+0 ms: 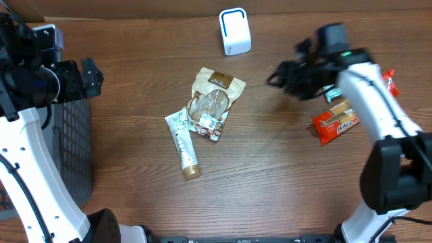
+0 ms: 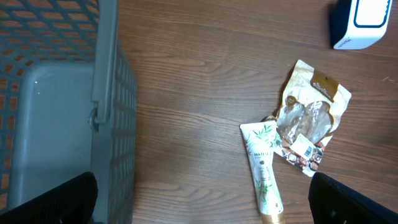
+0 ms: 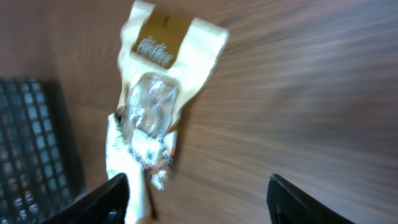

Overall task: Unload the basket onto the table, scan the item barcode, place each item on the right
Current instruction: 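Carry the mint-green packet right and drop it near the spaghetti, then move the right gripper to the clear snack bag and grasp it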

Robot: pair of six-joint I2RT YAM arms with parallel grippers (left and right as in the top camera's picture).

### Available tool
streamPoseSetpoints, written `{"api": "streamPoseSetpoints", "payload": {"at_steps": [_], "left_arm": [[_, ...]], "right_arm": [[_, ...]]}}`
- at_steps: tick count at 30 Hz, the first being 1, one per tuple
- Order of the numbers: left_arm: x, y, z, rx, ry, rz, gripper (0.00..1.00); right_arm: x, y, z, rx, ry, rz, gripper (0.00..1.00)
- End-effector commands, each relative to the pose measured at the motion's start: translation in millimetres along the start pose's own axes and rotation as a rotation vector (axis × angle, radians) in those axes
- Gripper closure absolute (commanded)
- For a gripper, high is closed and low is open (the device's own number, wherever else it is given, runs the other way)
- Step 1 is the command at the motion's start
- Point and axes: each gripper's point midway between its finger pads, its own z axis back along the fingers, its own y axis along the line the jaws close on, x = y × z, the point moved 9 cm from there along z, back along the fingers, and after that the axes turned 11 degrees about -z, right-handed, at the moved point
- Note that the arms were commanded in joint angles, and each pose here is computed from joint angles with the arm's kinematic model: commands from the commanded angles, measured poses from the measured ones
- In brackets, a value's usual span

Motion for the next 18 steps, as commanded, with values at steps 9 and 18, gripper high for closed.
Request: {"api": "streamPoseSetpoints", "payload": {"at_steps": [9,18], "left_arm": [[-0.3,1.0,1.6,0.006,-0.005,-0.021,0.01],[-0.3,0.9,1.6,0.005,-0.005,-0.021,0.0]], "right_arm": [[-69.6,10.0,-89.1,0.148,0.109,0.009,0.24],[-81.8,-2.0,-131.7,0.196,0.076,-0.017,0.23]]}}
